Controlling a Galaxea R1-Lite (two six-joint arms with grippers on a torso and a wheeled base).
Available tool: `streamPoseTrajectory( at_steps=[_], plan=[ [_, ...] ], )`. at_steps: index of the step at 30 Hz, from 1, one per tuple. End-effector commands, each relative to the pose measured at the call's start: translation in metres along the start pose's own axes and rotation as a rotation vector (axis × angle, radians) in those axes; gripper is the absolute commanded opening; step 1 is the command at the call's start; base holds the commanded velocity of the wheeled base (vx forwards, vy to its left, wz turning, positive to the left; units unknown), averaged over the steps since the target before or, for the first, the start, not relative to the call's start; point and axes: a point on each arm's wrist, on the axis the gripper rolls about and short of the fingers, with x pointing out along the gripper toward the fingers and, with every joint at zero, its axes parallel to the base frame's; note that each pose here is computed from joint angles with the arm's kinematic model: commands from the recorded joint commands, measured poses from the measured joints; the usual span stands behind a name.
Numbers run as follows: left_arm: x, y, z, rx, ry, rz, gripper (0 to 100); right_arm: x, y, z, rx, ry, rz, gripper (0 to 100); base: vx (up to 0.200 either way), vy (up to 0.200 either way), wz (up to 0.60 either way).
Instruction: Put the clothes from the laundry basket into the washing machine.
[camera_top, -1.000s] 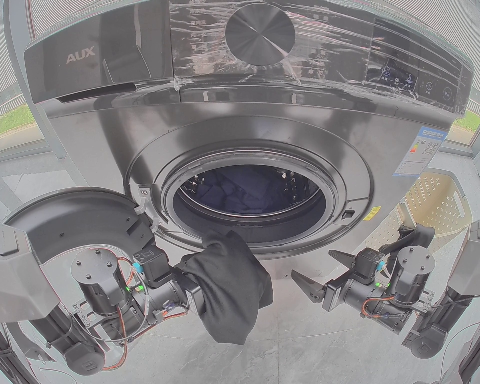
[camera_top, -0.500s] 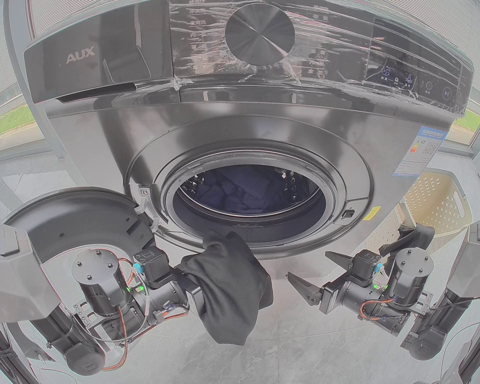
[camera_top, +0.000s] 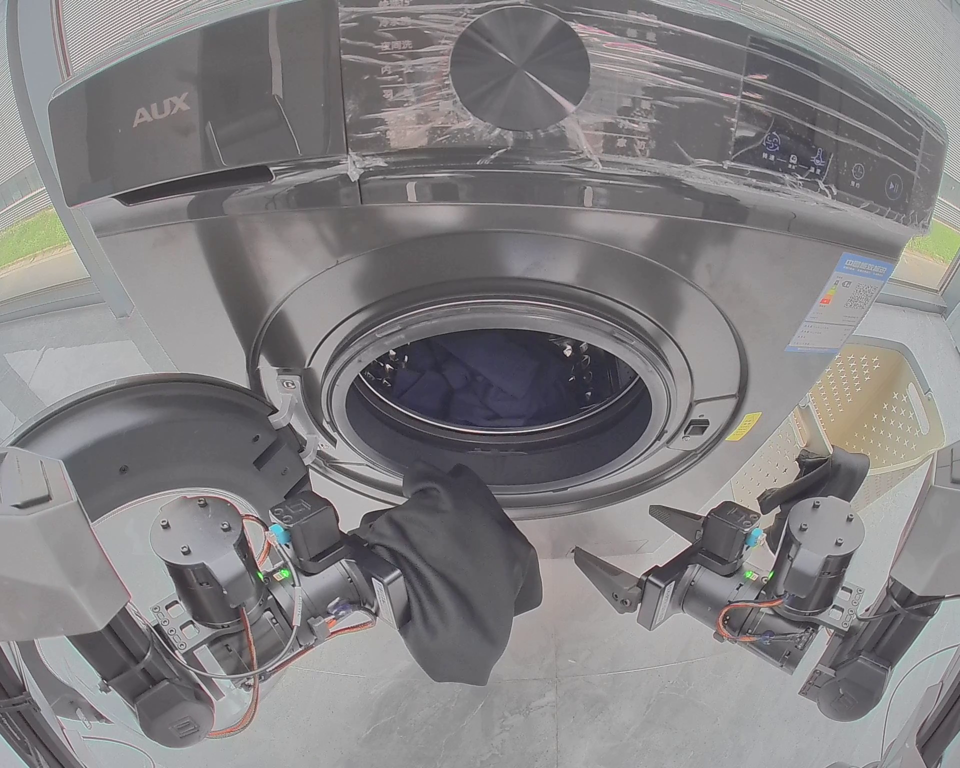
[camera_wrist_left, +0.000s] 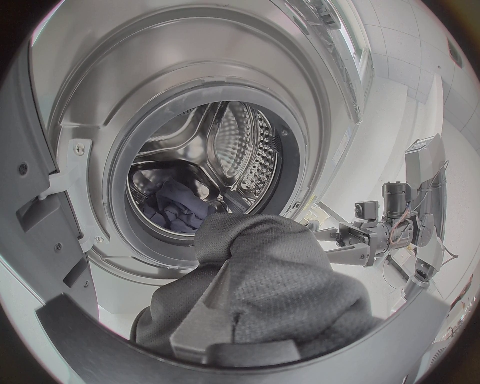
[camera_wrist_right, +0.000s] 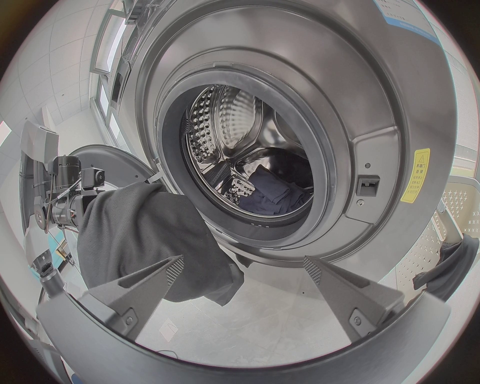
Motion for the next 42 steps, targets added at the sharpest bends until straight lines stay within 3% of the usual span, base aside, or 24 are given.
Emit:
streamPoseTrajectory(
  at_steps=[1, 12, 18, 24, 28, 31, 38, 42],
  plan=[
    [0.002, 0.001, -0.004, -0.001, 0.013, 0.003, 0, 0.003, 0.001, -0.006, -0.002, 0.020, 0.003, 100, 0.000, 0.000, 0.00],
    [0.002, -0.001, -0.004, 0.001, 0.012, -0.001, 0, 0.003, 0.001, -0.006, -0.002, 0.020, 0.004, 100, 0.000, 0.000, 0.00],
    [0.002, -0.002, -0.005, 0.004, 0.017, -0.005, 0, 0.002, 0.002, -0.004, -0.002, 0.013, 0.008, 100, 0.200, 0.000, 0.00],
    [0.002, -0.007, -0.005, 0.006, 0.019, -0.022, 0, -0.004, 0.003, -0.008, -0.006, 0.040, 0.019, 100, 0.000, 0.000, 0.00],
    [0.001, -0.013, -0.006, 0.010, 0.022, -0.045, 0, -0.027, 0.011, -0.020, -0.029, 0.120, 0.067, 100, 0.000, 0.000, 0.00],
    [0.004, -0.021, -0.005, 0.012, 0.013, -0.067, 0, -0.040, 0.021, -0.020, -0.039, 0.132, 0.122, 100, 0.000, 0.000, 0.00],
    [0.050, -0.017, -0.003, 0.024, -0.061, -0.057, 0, -0.052, 0.022, -0.023, -0.048, 0.157, 0.135, 100, 0.000, 0.000, 0.00],
    [0.084, -0.009, -0.015, 0.020, -0.081, -0.025, 0, -0.053, 0.022, -0.024, -0.047, 0.162, 0.136, 100, 0.000, 0.000, 0.00]
  ],
)
